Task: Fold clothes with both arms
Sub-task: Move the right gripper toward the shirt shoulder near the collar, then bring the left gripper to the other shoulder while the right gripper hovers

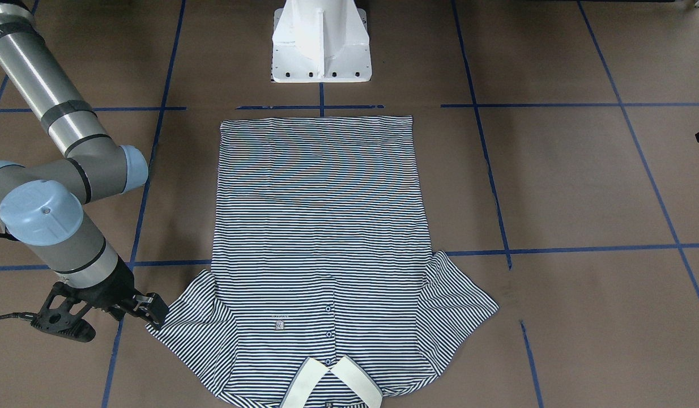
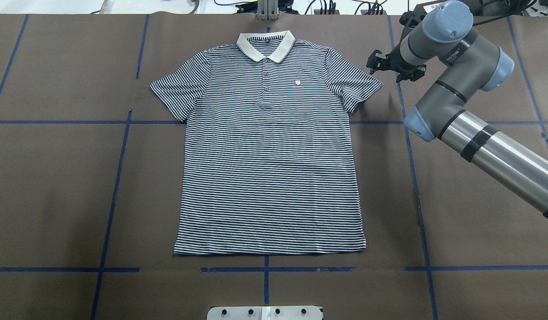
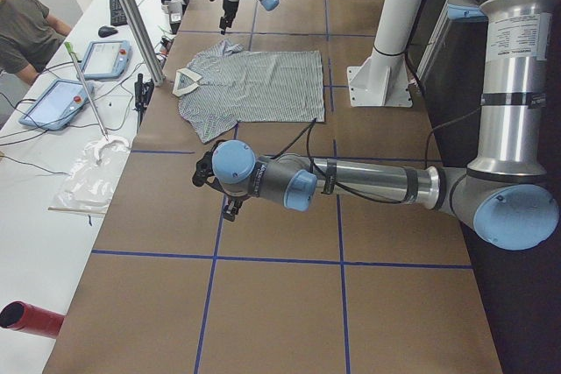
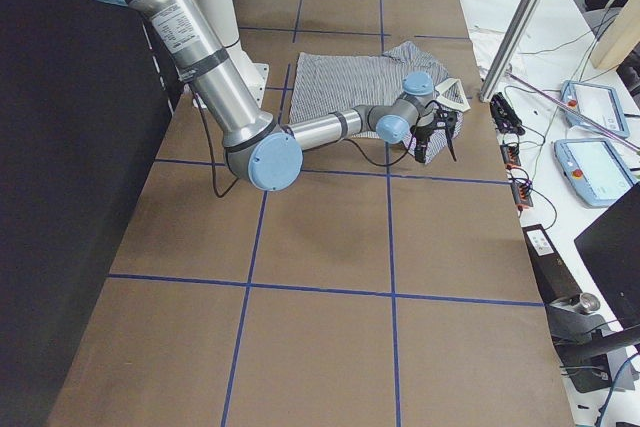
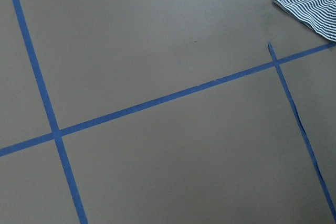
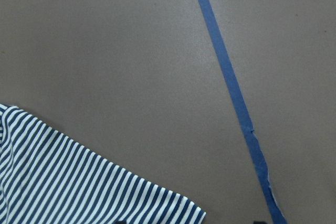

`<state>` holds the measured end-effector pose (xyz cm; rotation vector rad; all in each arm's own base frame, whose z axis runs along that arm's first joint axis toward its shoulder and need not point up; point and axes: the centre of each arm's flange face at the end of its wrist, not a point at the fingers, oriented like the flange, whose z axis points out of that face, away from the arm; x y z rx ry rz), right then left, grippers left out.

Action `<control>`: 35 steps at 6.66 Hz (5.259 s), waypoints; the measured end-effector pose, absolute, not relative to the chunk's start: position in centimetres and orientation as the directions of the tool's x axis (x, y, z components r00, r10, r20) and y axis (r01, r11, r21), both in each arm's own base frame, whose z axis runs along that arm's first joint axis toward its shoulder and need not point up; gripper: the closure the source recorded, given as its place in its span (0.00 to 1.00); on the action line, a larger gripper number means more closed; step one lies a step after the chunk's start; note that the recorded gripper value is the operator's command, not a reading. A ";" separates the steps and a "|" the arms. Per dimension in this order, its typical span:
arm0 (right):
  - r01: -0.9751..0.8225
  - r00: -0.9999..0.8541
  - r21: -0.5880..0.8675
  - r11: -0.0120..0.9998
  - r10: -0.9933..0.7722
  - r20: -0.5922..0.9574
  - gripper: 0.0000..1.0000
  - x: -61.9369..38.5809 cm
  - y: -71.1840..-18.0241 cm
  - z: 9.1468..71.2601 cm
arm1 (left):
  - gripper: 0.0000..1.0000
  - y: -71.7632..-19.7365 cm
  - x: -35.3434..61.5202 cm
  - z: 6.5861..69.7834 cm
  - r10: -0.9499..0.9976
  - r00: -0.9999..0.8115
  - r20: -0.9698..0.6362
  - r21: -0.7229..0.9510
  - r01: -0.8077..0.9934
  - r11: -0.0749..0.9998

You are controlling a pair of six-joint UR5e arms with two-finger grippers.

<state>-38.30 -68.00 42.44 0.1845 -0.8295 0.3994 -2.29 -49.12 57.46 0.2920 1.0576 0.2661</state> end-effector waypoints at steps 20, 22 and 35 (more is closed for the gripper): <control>-0.428 0.646 0.070 0.901 0.251 0.721 0.01 -54.1 -69.6 28.0 | 0.00 -49.7 -1.6 56.5 0.386 0.462 -0.799 0.392 -0.086 0.916; -0.452 0.656 0.095 0.887 0.258 0.710 0.00 -53.9 -70.0 28.2 | 0.00 -53.6 2.0 52.7 0.397 0.481 -0.782 0.404 -0.094 0.910; -0.436 0.555 0.081 0.896 0.197 0.808 0.00 -42.3 -63.0 32.5 | 0.37 -68.3 41.1 42.6 -0.079 0.672 -0.736 0.157 0.283 0.946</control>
